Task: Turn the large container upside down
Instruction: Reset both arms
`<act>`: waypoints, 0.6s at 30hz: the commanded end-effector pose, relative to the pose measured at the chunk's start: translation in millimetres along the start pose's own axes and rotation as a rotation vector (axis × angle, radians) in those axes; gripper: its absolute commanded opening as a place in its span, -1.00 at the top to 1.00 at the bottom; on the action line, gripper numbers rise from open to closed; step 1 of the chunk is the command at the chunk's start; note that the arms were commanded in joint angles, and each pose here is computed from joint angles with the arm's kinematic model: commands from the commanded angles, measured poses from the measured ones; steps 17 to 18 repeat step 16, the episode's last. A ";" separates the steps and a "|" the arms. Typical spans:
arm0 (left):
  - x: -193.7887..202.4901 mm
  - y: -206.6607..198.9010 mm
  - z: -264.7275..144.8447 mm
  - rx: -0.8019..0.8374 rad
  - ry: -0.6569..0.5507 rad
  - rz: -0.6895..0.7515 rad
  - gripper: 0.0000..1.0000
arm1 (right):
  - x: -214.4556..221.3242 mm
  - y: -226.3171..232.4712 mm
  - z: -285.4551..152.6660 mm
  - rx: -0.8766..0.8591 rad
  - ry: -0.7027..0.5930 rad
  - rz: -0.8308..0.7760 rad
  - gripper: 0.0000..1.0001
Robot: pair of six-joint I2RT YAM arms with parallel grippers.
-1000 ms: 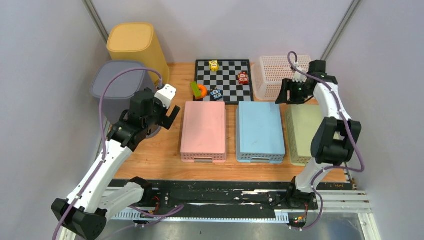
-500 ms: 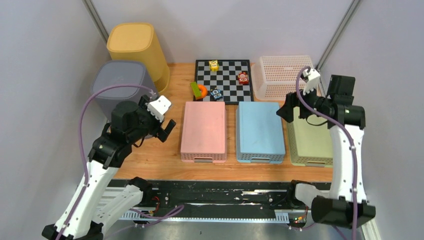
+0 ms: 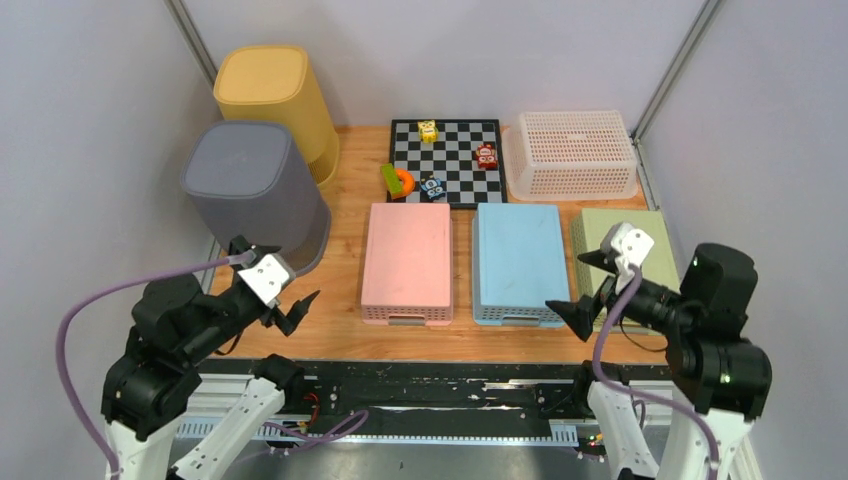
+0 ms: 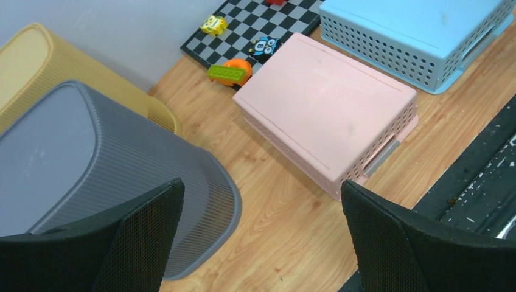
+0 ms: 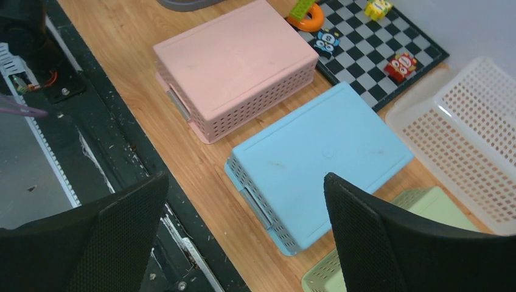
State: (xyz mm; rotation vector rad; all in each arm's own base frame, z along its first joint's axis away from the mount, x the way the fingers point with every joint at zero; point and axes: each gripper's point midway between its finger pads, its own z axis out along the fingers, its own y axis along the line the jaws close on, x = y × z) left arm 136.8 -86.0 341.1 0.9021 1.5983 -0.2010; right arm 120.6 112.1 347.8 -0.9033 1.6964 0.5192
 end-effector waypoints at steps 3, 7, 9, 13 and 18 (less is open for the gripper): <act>4.8 -5.6 -22.7 -0.028 -0.004 -0.017 -1.00 | -3.3 68.8 -18.7 -0.190 -0.092 -0.091 -1.00; 3.3 -8.2 -25.1 -0.022 -0.014 -0.020 -1.00 | -2.9 103.3 -30.4 -0.289 -0.139 -0.160 -1.00; 3.4 -8.8 -25.2 -0.022 -0.015 -0.026 -1.00 | -4.7 111.7 -33.5 -0.314 -0.157 -0.164 -1.00; 4.1 -11.3 -23.8 -0.010 -0.016 -0.029 -1.00 | -4.8 112.3 -32.9 -0.322 -0.161 -0.157 -1.00; 5.2 -10.7 -21.4 -0.015 -0.015 -0.041 -1.00 | -4.9 112.2 -31.9 -0.329 -0.166 -0.151 -1.00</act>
